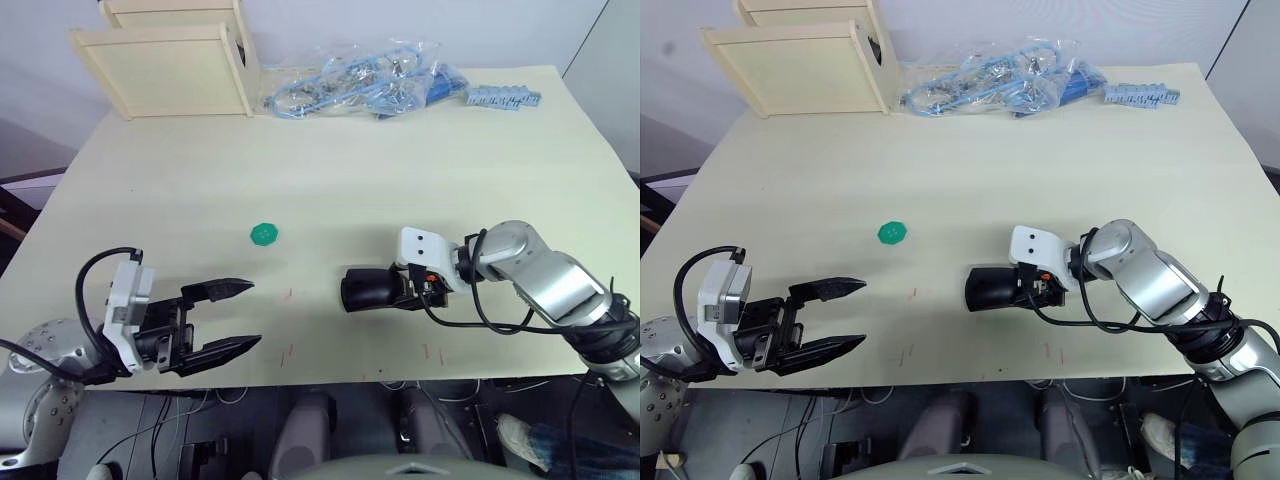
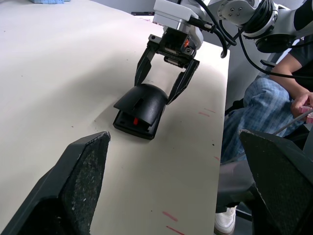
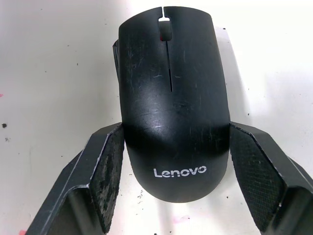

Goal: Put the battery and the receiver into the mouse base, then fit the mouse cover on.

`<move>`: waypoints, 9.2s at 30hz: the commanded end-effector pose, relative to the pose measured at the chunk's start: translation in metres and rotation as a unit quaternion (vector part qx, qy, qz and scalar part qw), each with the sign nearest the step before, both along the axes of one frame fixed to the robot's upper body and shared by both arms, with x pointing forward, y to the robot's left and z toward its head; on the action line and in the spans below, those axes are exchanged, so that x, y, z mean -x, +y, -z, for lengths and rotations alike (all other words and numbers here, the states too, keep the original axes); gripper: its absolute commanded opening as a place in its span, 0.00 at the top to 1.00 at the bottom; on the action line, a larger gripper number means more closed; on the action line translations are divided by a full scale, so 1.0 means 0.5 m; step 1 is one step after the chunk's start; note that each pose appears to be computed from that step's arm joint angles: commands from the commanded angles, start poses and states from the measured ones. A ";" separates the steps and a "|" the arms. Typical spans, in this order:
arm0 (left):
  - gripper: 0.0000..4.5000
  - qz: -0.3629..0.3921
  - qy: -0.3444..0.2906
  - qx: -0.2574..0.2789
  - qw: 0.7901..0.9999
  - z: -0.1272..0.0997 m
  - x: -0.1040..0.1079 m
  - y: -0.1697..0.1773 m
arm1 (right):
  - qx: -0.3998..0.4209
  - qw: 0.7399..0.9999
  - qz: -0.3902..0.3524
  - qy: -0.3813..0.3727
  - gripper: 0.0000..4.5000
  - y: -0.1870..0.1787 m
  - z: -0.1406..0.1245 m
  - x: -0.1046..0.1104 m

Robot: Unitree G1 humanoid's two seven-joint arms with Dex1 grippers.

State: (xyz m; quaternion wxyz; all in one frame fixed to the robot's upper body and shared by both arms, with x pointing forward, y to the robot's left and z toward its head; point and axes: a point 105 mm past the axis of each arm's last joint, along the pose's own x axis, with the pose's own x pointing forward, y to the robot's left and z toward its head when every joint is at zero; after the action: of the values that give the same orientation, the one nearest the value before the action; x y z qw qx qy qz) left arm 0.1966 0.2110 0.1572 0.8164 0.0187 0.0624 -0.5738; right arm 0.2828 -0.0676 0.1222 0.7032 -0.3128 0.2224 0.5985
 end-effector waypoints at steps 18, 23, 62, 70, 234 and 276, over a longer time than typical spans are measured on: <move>0.00 0.001 -0.010 -0.001 1.000 -0.004 0.003 0.004 | 0.000 0.999 -0.028 -0.018 0.26 0.012 -0.034 0.005; 0.00 0.001 -0.010 -0.001 1.000 -0.003 0.004 0.003 | 0.007 0.999 -0.040 -0.020 0.26 0.015 -0.049 0.007; 0.00 0.003 -0.009 0.004 1.000 0.004 0.003 -0.003 | 0.143 0.989 -0.031 -0.003 0.26 0.041 -0.069 -0.004; 0.00 0.003 -0.009 0.004 1.000 0.003 0.002 -0.005 | 0.143 0.989 -0.025 0.001 0.26 0.034 -0.065 -0.008; 0.00 -0.015 -0.017 0.008 1.000 -0.003 -0.004 0.004 | -0.203 0.975 -0.095 -0.013 0.66 0.111 -0.065 0.012; 0.00 -0.019 -0.017 0.008 1.000 0.010 -0.002 -0.007 | 0.031 0.996 -0.083 0.019 0.66 0.095 0.070 -0.008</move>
State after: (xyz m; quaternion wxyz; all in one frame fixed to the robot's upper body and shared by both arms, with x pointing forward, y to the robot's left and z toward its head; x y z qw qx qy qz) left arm 0.1992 0.2119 0.1474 0.8315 0.0077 0.0577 -0.5525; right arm 0.2854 -0.0041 0.1110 0.6354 -0.3458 0.1677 0.6698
